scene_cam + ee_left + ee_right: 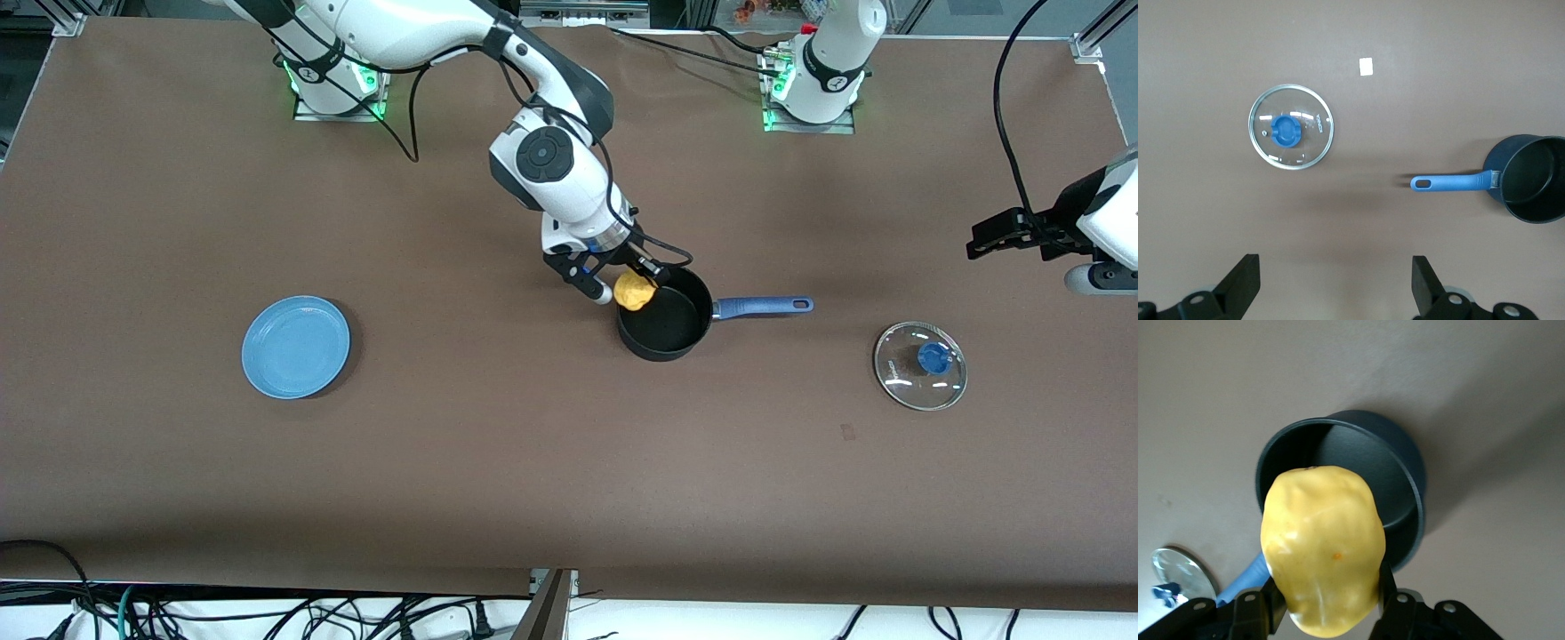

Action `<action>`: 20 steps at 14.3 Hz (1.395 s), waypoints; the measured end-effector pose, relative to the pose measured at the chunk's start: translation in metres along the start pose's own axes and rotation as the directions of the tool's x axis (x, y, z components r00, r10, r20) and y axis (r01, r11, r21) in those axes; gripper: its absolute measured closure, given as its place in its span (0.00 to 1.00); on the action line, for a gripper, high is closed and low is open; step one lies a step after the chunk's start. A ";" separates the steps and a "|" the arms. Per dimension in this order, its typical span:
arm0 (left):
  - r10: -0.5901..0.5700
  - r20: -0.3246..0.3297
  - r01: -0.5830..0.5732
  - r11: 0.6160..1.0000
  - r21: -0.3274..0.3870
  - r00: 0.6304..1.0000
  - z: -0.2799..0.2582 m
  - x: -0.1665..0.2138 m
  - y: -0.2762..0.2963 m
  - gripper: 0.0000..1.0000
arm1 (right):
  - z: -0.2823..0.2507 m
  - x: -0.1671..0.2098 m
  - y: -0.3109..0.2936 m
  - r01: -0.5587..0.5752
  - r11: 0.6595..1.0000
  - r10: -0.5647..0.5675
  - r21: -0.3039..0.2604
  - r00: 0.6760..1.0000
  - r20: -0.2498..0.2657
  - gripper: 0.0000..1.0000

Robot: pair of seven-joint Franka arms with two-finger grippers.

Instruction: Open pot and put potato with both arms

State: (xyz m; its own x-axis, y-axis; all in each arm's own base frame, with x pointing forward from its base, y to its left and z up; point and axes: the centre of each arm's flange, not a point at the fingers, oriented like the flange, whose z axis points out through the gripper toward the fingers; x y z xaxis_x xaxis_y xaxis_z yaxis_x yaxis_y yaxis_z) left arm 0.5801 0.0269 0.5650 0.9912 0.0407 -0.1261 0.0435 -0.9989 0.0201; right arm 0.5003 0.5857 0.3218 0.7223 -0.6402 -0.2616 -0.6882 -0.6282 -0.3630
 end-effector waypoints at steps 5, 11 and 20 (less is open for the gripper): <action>0.005 0.007 -0.005 1.000 0.000 1.000 -0.001 0.000 0.013 0.00 | 0.028 0.002 0.007 -0.011 1.000 0.011 0.029 1.000 -0.016 0.29; 0.009 0.014 -0.009 1.000 -0.003 1.000 -0.001 0.011 0.015 0.00 | 0.013 0.019 -0.006 0.004 0.997 0.002 0.071 0.996 -0.088 0.00; 0.009 0.011 -0.009 1.000 0.002 1.000 -0.003 0.011 0.015 0.00 | -0.178 0.156 -0.007 0.217 0.942 -0.274 -0.256 0.937 -0.217 0.00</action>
State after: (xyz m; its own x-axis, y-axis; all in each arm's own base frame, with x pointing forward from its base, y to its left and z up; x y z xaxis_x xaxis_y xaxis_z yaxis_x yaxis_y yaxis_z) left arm 0.5924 0.0124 0.5672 0.9902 0.0312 -0.1363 0.0341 -0.9992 0.0188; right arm 0.6057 0.4121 0.4424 0.8508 -0.5233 0.0483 -0.5093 -0.8438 -0.1693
